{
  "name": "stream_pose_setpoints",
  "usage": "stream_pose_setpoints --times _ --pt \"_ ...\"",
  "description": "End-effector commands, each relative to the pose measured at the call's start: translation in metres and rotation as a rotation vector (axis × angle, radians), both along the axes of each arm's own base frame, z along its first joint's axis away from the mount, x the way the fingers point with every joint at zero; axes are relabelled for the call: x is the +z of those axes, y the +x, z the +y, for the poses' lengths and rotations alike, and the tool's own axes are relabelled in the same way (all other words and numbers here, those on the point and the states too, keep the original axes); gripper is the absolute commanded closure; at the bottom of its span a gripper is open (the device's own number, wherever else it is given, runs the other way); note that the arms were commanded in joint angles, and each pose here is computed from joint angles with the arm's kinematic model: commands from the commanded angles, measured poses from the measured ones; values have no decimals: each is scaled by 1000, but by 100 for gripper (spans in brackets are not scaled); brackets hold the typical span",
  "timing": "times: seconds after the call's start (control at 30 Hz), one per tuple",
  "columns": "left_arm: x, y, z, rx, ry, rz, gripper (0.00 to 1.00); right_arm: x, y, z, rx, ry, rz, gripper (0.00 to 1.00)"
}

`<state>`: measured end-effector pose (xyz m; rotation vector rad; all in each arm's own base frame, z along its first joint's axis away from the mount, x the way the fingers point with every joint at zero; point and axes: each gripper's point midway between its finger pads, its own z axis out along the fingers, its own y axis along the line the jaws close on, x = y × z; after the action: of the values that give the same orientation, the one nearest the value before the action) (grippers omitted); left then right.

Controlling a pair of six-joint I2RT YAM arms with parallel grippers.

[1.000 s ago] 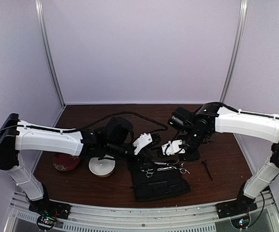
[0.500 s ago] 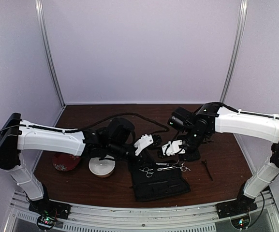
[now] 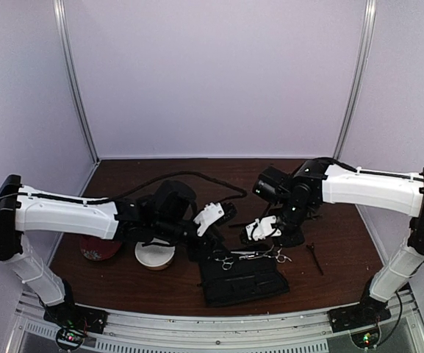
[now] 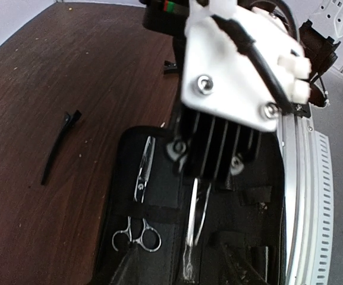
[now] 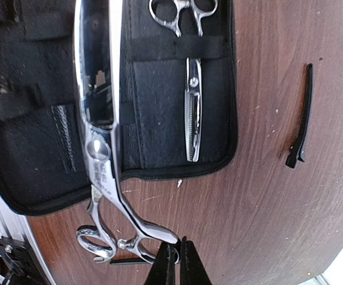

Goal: Sort the hair-cutting tools

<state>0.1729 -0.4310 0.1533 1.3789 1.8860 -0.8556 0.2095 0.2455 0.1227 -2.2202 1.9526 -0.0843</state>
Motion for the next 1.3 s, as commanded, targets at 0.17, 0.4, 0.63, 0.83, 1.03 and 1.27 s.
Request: stream_pose_setpoints --times 0.17,0.4,0.63,0.83,1.03,1.27 --pt "-39 -1 70 212 221 62 65 -28 18 -18 58 -197 -37 100" --pt "-80 8 78 325 348 159 79 -29 36 -32 111 -331 -41 100" --pt "-96 6 72 357 312 237 100 -33 41 -40 153 -426 -37 100" --pt "-104 3 70 357 300 267 100 -44 45 -48 161 -495 -35 100" --pt "-120 3 71 361 337 281 100 -51 47 -52 161 -532 -35 100" --pt "-125 2 71 361 348 293 100 -57 49 -49 154 -539 -22 100"
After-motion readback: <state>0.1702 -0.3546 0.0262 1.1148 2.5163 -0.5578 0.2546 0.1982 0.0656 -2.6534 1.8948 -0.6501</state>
